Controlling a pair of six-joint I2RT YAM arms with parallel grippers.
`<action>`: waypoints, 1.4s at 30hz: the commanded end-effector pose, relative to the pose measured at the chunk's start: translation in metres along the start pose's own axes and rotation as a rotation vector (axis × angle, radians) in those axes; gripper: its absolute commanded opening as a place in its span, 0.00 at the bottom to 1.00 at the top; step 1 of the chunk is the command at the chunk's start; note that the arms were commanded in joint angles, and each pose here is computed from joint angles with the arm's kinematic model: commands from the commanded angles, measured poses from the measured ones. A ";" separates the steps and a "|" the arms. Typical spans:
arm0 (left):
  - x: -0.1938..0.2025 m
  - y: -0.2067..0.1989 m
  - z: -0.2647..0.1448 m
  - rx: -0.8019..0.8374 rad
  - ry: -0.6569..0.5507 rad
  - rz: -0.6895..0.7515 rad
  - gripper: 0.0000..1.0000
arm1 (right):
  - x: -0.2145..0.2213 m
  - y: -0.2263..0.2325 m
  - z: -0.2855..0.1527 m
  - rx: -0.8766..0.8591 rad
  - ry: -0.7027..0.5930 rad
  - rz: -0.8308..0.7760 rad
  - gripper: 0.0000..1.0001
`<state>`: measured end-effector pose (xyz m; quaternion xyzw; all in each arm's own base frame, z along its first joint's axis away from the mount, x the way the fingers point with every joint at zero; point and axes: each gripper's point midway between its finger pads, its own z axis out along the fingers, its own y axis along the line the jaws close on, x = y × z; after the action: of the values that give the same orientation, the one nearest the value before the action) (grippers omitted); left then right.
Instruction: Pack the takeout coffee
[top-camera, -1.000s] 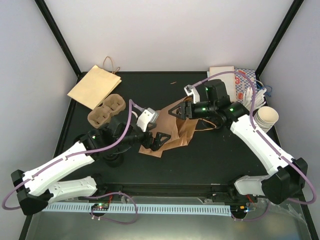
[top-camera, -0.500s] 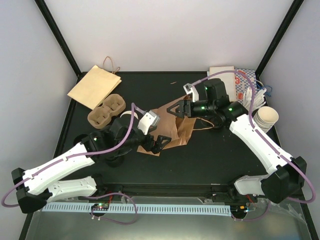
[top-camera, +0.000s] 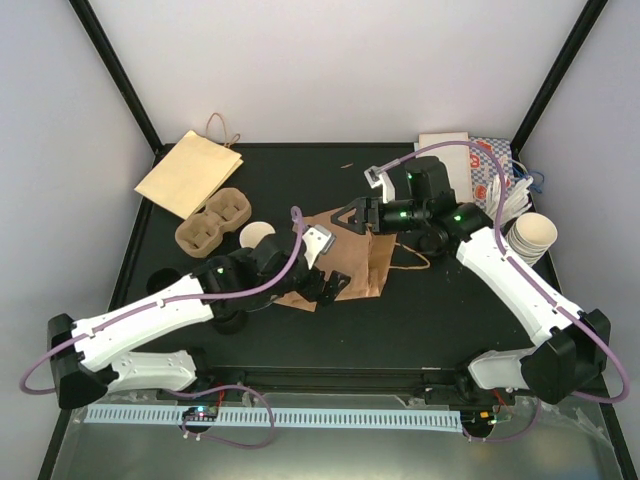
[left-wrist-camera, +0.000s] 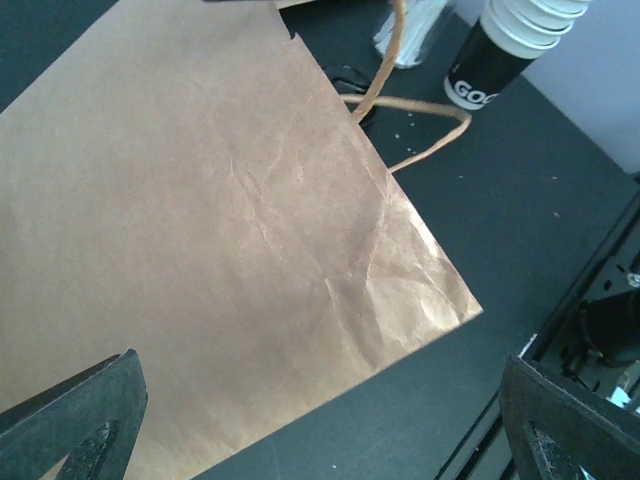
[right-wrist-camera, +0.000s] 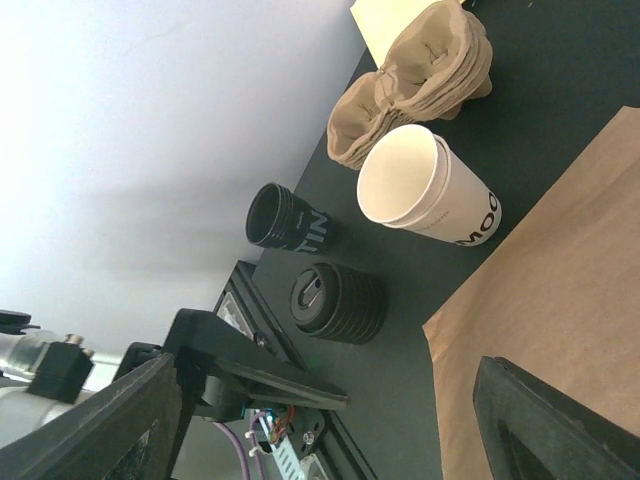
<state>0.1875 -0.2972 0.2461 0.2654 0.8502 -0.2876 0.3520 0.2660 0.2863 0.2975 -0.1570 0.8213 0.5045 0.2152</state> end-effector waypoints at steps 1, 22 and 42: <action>-0.021 -0.001 -0.001 -0.050 -0.047 -0.038 0.99 | -0.001 0.008 0.002 -0.024 -0.004 -0.007 0.82; -0.043 -0.005 0.019 -0.123 -0.083 -0.091 0.99 | -0.011 0.031 -0.012 -0.024 -0.056 0.005 0.71; -0.068 0.037 0.047 -0.465 -0.124 -0.117 0.95 | -0.016 0.049 -0.019 -0.056 -0.134 0.084 0.66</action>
<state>0.2580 -0.3345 0.2392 0.1436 0.8925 -0.1600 0.3965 0.2576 0.2912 0.3405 -0.0914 0.8057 0.5357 0.2357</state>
